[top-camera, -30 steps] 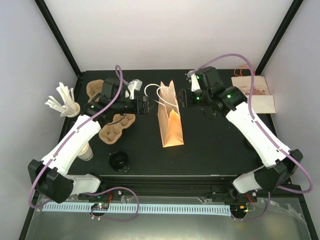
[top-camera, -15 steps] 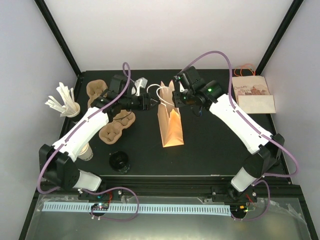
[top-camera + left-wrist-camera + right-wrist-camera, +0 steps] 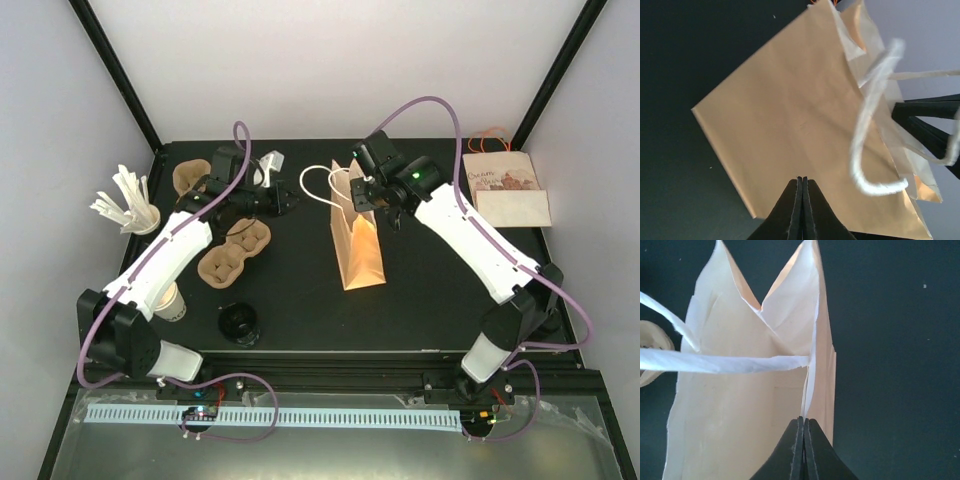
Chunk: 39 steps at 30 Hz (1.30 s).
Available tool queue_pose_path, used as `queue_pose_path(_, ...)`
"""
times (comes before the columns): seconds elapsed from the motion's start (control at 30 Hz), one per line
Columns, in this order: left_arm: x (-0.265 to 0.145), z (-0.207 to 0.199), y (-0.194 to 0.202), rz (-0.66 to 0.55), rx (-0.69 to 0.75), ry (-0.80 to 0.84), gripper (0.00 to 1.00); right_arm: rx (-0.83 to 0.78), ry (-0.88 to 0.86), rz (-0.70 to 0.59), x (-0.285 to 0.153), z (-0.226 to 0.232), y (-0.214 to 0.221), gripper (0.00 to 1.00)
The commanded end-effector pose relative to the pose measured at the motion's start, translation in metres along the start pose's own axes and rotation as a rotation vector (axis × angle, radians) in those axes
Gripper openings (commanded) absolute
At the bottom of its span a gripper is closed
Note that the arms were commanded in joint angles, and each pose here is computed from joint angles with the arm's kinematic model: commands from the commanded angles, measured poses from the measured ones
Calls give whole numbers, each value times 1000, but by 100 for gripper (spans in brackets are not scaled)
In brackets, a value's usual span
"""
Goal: Pack the takeout coffee
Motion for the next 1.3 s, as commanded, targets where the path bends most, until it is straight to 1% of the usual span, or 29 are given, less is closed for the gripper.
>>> queue_pose_path(0.0, -23, -5, -6, -45, 30, -15, 2, 8, 70, -58, -25, -19, -1, 1)
queue_pose_path(0.13, -35, -2, -1, -63, 34, -14, 2, 26, 64, -71, -28, -29, 4, 1)
queue_pose_path(0.17, -37, -6, 0, -62, 48, 13, 8, 28, 40, -78, -30, -29, 5, 1)
queue_pose_path(0.2, -38, -10, 1, -58, 52, 49, 19, 32, 14, -89, -32, -28, 6, 1)
queue_pose_path(0.23, -38, -15, 2, -52, 52, 90, 40, 34, -11, -93, -33, -27, 7, 1)
queue_pose_path(0.27, -39, -21, 2, -46, 51, 129, 55, 35, -30, -96, -33, -25, 7, 1)
queue_pose_path(0.3, -40, -25, 0, -46, 46, 159, 65, 37, -43, -97, -33, -24, 8, 1)
queue_pose_path(0.33, -40, -28, -1, -48, 46, 184, 71, 40, -51, -97, -34, -23, 8, 1)
queue_pose_path(0.37, -40, -32, -4, -56, 51, 210, 76, 39, -58, -92, -33, -22, 9, 1)
queue_pose_path(0.4, -40, -36, -6, -56, 53, 234, 78, 40, -62, -92, -33, -22, 9, 1)
queue_pose_path(0.53, -34, -44, -10, -22, 36, 306, 81, 41, -75, -89, -32, -19, 8, 1)
queue_pose_path(0.7, -16, -35, -5, 47, 6, 274, 78, 44, -100, -91, -33, -17, 7, 1)
queue_pose_path(0.83, -5, -23, -3, 70, -32, 236, 71, 45, -124, -88, -33, -14, 7, 1)
queue_pose_path(0.87, -4, -23, -4, 72, -34, 243, 66, 46, -129, -88, -34, -13, 7, 1)
queue_pose_path(0.9, -3, -24, -4, 73, -36, 254, 57, 45, -131, -89, -34, -13, 7, 1)
queue_pose_path(0.97, -6, -27, -7, 58, -23, 266, 37, 48, -124, -87, -34, -15, 9, 1)
queue_pose_path(1.0, -8, -28, -9, 45, -18, 261, 23, 47, -118, -83, -33, -15, 10, 1)
queue_pose_path(1.07, -14, -26, -12, 12, -7, 233, 6, 46, -102, -78, -32, -18, 12, 1)
queue_pose_path(1.1, -18, -24, -14, -4, -2, 213, 2, 47, -89, -74, -31, -19, 13, 1)
queue_pose_path(1.27, -35, -8, -11, -29, 14, 58, 2, 42, 42, -72, -33, -37, 18, 1)
Point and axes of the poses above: each gripper's point midway between its finger pads, its own x axis out along the fingers, its own z axis along the line the jaws close on, y = z × x, the point moved 6 cm from there along -x, back along the fingers, and after that the axes turned 1 degree about -x, right-handed, at the moved point
